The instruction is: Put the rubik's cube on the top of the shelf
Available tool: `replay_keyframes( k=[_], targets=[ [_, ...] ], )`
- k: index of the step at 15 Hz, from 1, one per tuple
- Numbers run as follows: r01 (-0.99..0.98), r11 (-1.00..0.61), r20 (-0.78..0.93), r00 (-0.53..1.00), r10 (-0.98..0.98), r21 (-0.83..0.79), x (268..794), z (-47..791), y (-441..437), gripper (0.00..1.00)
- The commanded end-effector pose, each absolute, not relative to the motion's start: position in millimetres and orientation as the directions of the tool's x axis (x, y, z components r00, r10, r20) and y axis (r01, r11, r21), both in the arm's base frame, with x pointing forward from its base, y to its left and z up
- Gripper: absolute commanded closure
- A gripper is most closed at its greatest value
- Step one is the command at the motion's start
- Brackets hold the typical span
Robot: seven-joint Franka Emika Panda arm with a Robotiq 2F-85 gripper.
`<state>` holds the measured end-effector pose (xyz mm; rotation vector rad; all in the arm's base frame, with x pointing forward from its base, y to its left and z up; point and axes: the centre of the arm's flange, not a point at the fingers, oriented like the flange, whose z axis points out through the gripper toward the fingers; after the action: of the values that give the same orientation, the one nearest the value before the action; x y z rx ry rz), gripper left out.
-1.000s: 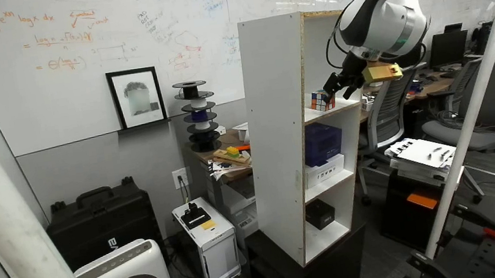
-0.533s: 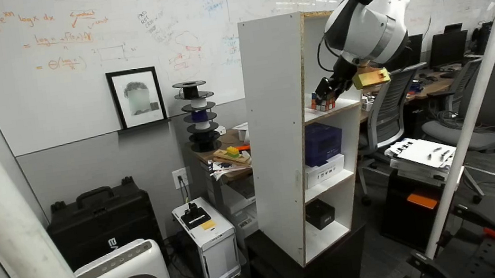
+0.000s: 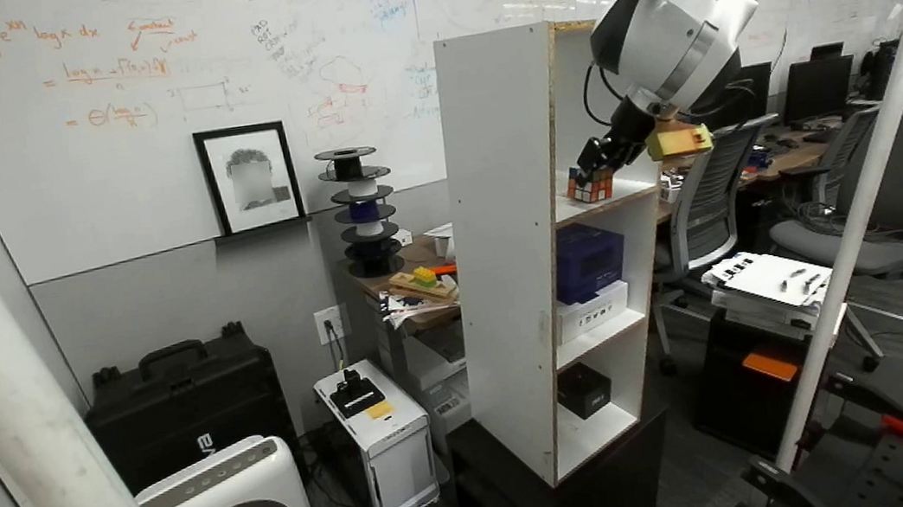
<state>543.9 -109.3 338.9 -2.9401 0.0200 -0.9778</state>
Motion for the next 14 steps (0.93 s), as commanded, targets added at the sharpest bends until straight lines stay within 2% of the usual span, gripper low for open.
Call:
replay_keyframes(
  k=[1, 7, 14],
  targets=[
    [-0.016, -0.997, 0.548, 0.835, -0.057, -0.079, 492, 381, -118, 0.62],
    [-0.029, -0.979, 0.459, 0.880, -0.121, -0.203, 440, 443, -117, 0.62],
    [-0.114, -0.929, 0.480, 0.830, -0.284, -0.353, 428, 584, -87, 0.62]
  ],
)
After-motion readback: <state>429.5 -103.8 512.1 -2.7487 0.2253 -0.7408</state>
